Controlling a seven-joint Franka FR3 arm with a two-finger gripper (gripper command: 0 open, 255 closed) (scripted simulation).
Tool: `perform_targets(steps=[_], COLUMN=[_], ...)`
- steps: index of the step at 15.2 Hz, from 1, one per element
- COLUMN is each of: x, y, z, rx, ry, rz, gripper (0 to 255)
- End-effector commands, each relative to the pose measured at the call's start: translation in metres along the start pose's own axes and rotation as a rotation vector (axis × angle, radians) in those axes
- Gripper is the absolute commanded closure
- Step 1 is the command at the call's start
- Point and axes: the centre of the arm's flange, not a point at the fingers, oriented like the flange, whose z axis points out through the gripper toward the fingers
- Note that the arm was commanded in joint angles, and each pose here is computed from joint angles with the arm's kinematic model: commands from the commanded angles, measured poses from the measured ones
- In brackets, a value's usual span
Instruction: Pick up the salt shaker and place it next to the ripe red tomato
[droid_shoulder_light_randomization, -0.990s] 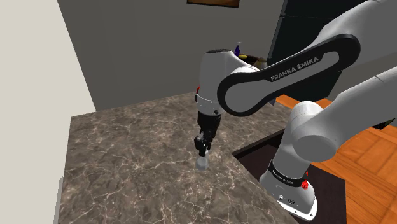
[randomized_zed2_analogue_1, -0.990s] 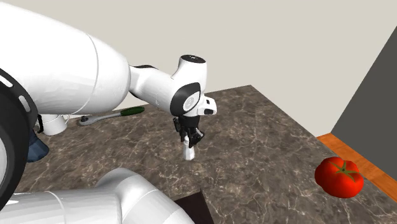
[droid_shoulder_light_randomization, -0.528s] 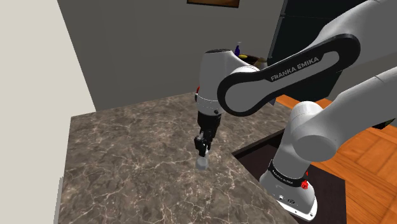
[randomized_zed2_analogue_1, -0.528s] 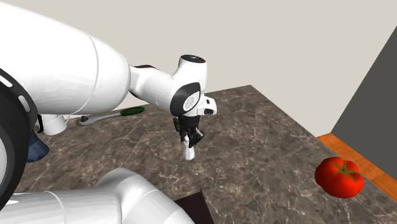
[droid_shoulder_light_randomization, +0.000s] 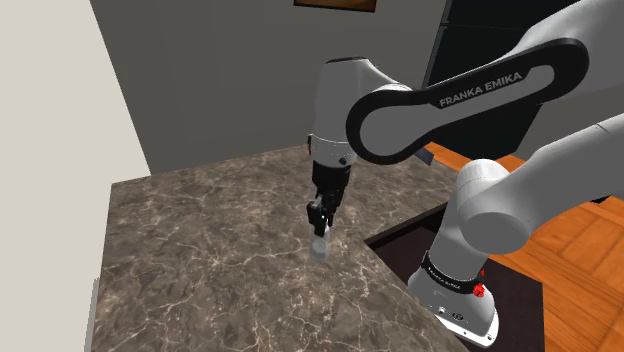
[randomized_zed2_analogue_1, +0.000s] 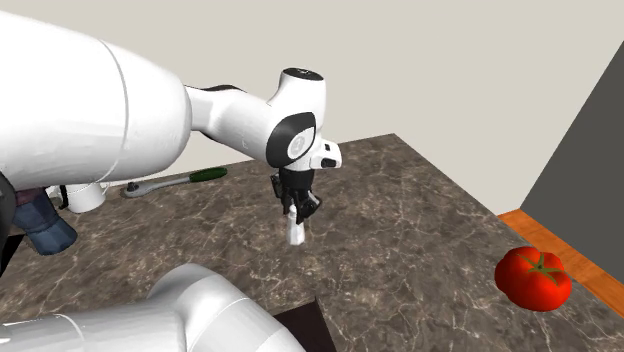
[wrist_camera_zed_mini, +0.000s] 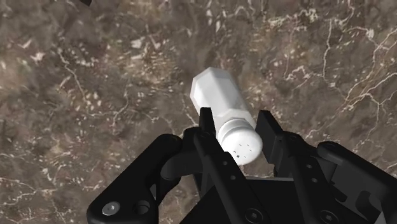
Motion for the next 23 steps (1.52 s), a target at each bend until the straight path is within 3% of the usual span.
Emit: perform_targets(steps=[1, 23], x=[0.001, -0.002], y=[-0.002, -0.013], z=[-0.01, -0.126], rx=[0.0, 0.0], ry=[0.0, 0.0], rz=[0.0, 0.0], gripper=[255, 255])
